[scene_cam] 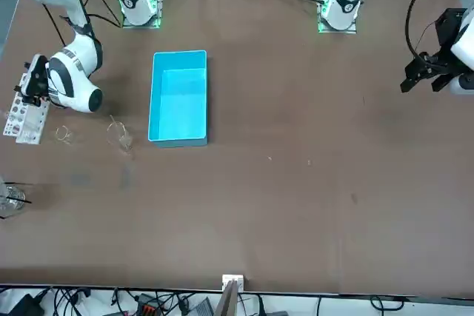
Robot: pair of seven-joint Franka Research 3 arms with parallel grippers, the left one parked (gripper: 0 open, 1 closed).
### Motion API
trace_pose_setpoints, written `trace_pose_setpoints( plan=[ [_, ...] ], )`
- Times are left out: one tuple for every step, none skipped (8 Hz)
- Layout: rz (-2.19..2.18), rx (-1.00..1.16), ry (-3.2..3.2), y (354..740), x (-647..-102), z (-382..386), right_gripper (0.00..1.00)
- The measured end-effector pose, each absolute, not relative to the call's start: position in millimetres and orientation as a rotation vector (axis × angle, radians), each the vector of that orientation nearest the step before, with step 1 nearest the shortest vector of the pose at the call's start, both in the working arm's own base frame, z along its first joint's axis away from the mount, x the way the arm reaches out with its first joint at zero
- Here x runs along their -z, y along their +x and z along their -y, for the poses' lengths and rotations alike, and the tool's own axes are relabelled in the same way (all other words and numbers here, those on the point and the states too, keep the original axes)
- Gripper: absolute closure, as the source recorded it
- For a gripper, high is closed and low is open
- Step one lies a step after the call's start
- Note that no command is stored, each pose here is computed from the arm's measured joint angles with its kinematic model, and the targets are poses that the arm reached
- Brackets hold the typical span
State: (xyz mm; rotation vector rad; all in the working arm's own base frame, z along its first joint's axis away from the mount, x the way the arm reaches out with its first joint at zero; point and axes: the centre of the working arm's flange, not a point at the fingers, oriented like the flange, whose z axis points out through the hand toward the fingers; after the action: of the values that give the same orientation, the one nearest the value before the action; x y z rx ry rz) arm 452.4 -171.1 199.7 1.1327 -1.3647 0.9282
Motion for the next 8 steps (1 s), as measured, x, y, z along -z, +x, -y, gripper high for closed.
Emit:
trace_pose_setpoints(
  plan=[
    [1.348,-0.948,1.133,450.6,-190.7,172.9,0.08],
    [1.335,-0.968,1.134,449.0,-182.3,174.9,0.09],
    [1.329,-0.978,1.133,446.9,-175.5,177.3,0.1],
    [1.322,-0.986,1.132,444.8,-169.3,179.3,0.1],
    [1.318,-0.991,1.129,442.5,-163.2,180.4,0.1],
    [1.311,-0.989,1.128,440.1,-157.6,181.6,0.11],
    [1.305,-0.984,1.127,437.5,-152.6,183.4,0.11],
    [1.296,-0.982,1.128,435.6,-148.9,185.4,0.12]
  ],
)
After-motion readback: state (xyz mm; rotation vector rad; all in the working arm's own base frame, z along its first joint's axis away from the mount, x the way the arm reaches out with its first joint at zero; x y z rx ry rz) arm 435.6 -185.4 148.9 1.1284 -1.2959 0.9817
